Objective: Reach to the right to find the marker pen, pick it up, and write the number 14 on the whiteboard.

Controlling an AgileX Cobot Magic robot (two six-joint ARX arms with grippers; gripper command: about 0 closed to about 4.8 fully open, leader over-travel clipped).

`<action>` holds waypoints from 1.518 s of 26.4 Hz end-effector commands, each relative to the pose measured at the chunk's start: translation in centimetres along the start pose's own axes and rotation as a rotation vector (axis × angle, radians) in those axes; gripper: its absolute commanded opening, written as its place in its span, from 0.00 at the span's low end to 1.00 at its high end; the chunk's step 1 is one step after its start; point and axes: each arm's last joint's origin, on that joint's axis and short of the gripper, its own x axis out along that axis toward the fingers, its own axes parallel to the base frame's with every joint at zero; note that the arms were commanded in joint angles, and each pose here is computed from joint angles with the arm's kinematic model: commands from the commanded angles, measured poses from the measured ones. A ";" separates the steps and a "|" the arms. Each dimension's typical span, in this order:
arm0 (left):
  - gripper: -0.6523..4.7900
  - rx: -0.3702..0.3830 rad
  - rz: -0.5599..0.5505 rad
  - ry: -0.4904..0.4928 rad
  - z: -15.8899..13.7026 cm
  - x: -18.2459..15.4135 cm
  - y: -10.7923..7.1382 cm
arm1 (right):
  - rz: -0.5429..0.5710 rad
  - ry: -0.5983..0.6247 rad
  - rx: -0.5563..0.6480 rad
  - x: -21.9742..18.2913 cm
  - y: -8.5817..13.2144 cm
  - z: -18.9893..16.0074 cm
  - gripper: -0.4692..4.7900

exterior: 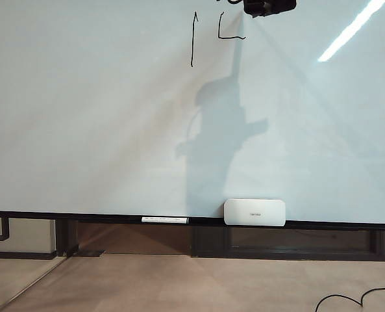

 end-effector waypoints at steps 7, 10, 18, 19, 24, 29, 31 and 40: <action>0.11 0.005 -0.004 -0.016 0.3 0.0 0.0 | -0.005 -0.026 -0.009 0.0 0.0 0.4 0.09; 0.11 0.005 -0.004 -0.016 0.3 0.0 0.0 | -0.015 -0.025 -0.009 0.2 -0.4 0.2 0.09; 0.11 0.005 -0.003 -0.016 0.3 0.0 0.0 | -0.032 -0.020 -0.010 0.3 -0.4 0.1 0.09; 0.11 0.006 -0.002 -0.016 0.3 0.0 0.0 | -0.032 -0.020 -0.010 0.4 -0.4 0.1 0.09; 0.11 0.006 0.000 -0.016 0.3 0.0 0.0 | -0.037 -0.011 -0.014 0.5 -0.6 -0.1 0.09; 0.11 0.010 0.000 -0.016 0.3 0.0 0.0 | -0.030 0.042 -0.034 0.7 -0.4 -0.9 0.09; 0.11 0.013 0.000 -0.016 0.3 0.0 0.0 | -0.027 0.069 -0.032 0.9 -0.3 -1.4 0.09; 0.11 0.018 0.004 -0.022 0.4 0.0 0.0 | -0.024 0.184 -0.026 1.3 0.1 -3.4 0.09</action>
